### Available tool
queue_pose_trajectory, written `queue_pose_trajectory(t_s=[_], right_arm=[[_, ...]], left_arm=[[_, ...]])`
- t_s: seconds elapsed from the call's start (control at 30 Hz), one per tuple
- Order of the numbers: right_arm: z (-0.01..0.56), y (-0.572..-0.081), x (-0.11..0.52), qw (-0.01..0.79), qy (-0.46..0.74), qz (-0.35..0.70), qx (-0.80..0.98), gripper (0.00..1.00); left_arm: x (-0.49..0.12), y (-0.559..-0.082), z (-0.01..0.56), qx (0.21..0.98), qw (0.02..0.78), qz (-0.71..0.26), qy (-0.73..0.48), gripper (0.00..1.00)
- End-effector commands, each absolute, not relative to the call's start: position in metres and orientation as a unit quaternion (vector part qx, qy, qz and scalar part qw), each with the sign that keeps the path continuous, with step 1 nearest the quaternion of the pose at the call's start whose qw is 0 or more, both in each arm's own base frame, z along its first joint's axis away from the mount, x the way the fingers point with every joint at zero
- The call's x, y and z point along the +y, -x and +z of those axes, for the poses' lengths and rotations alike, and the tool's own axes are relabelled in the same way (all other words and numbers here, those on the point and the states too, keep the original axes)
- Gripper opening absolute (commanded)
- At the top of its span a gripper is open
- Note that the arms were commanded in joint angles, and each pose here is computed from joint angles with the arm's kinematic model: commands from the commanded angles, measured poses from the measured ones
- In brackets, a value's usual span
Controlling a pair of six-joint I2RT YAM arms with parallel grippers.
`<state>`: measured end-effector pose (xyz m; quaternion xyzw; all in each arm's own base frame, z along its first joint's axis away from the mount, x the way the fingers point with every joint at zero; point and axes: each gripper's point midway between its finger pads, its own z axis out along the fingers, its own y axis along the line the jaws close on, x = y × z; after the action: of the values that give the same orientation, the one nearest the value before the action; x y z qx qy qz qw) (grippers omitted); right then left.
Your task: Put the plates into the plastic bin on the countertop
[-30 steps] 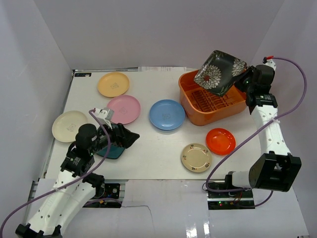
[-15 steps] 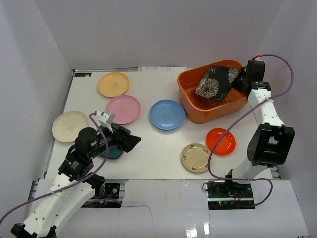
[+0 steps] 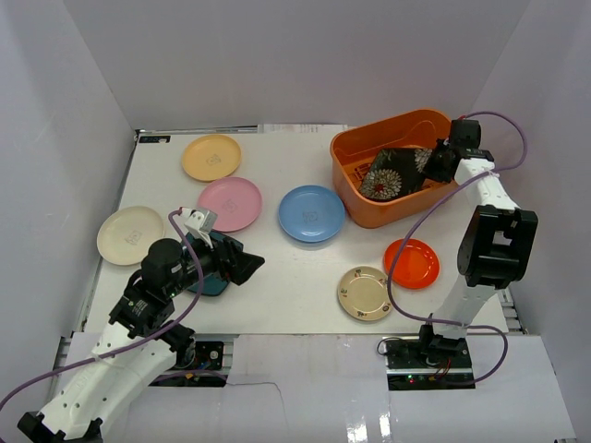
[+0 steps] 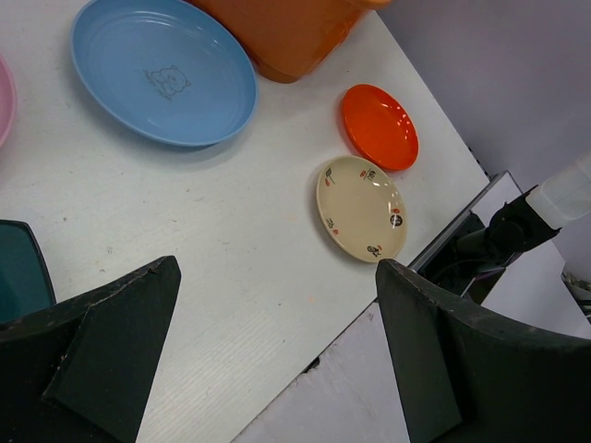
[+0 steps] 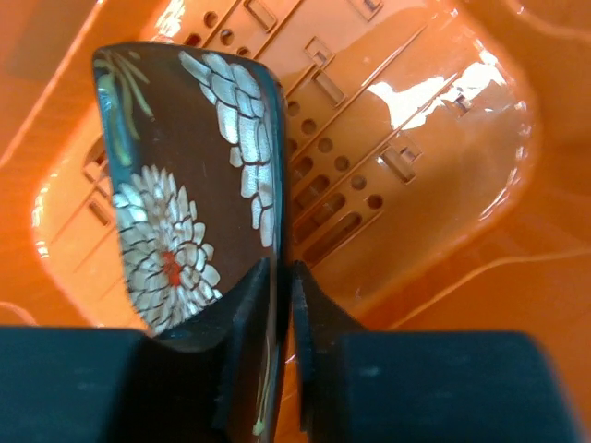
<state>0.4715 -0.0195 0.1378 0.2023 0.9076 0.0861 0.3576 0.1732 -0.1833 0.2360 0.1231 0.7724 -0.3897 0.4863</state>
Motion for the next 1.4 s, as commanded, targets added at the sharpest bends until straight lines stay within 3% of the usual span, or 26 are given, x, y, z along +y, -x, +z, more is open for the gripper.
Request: queue_pose_trajectory(t_s=[0.0,0.03,0.07,0.13,0.33,0.43,0.53,0.7,0.83,0.87,0.9,0.93,0.97,1.0,1.03,1.1,1.13,1.2,1.23,1.27,1.37], right_arm=[[0.166,-0.492,-0.036,0.405,-0.19,0.053,0.893,0.23],[0.162,-0.49,-0.038,0.398,-0.192,0.046,0.896,0.3],[0.158,-0.488,-0.042,0.397,-0.193,0.035,0.897,0.46],[0.157,-0.488,-0.046,0.398,-0.189,0.022,0.898,0.63],[0.168,-0.492,-0.052,0.419,-0.168,0.006,0.892,0.88],[0.202,-0.498,-0.022,0.46,-0.128,0.087,0.874,0.98],[0.243,-0.499,0.013,0.503,-0.09,0.159,0.845,0.91],[0.294,-0.474,0.115,0.537,0.003,0.243,0.808,0.9],[0.334,-0.413,0.182,0.601,0.041,0.273,0.75,0.99],[0.296,-0.395,0.195,0.575,0.036,0.285,0.766,0.94],[0.299,-0.374,0.228,0.573,0.033,0.34,0.745,0.81],[0.294,-0.358,0.239,0.568,0.024,0.362,0.739,0.76],[0.25,-0.339,0.251,0.532,0.017,0.372,0.761,0.7],[0.241,-0.308,0.286,0.504,0.031,0.411,0.759,0.53],[0.233,-0.305,0.296,0.512,0.016,0.41,0.755,0.44],[0.205,-0.262,0.34,0.468,0.044,0.437,0.767,0.29],[0.19,-0.258,0.356,0.449,0.03,0.449,0.772,0.28],[0.173,-0.232,0.39,0.412,0.04,0.479,0.774,0.3],[0.145,-0.223,0.407,0.365,0.036,0.487,0.792,0.35],[0.15,-0.219,0.424,0.357,0.038,0.511,0.781,0.51],[0.124,-0.212,0.454,0.321,0.029,0.526,0.787,0.66]], left_arm=[[-0.183,-0.173,0.231,0.779,0.48,-0.384,-0.121,0.98],[-0.183,-0.172,0.232,0.779,0.48,-0.385,-0.122,0.98],[-0.183,-0.173,0.231,0.78,0.478,-0.384,-0.12,0.98],[-0.183,-0.173,0.229,0.782,0.476,-0.383,-0.121,0.98],[-0.182,-0.175,0.229,0.786,0.475,-0.378,-0.117,0.98],[-0.182,-0.177,0.226,0.789,0.472,-0.376,-0.115,0.98],[-0.181,-0.18,0.225,0.793,0.47,-0.37,-0.112,0.98],[-0.177,-0.187,0.228,0.798,0.478,-0.353,-0.105,0.98],[-0.169,-0.195,0.26,0.783,0.513,-0.34,-0.091,0.98],[-0.161,-0.201,0.278,0.773,0.539,-0.328,-0.073,0.98],[-0.156,-0.204,0.287,0.765,0.556,-0.319,-0.061,0.98],[-0.15,-0.208,0.294,0.757,0.572,-0.31,-0.05,0.98],[-0.135,-0.216,0.3,0.748,0.6,-0.283,-0.018,0.98],[-0.13,-0.22,0.307,0.735,0.618,-0.278,-0.004,0.98],[-0.125,-0.221,0.304,0.73,0.627,-0.272,0.007,0.98],[-0.118,-0.226,0.305,0.72,0.642,-0.262,0.024,0.98],[-0.116,-0.226,0.302,0.721,0.642,-0.258,0.027,0.98],[-0.115,-0.228,0.29,0.732,0.634,-0.249,0.027,0.98],[-0.116,-0.228,0.288,0.735,0.631,-0.247,0.027,0.98],[-0.117,-0.229,0.283,0.74,0.626,-0.245,0.024,0.98],[-0.116,-0.23,0.281,0.743,0.623,-0.242,0.024,0.98]])
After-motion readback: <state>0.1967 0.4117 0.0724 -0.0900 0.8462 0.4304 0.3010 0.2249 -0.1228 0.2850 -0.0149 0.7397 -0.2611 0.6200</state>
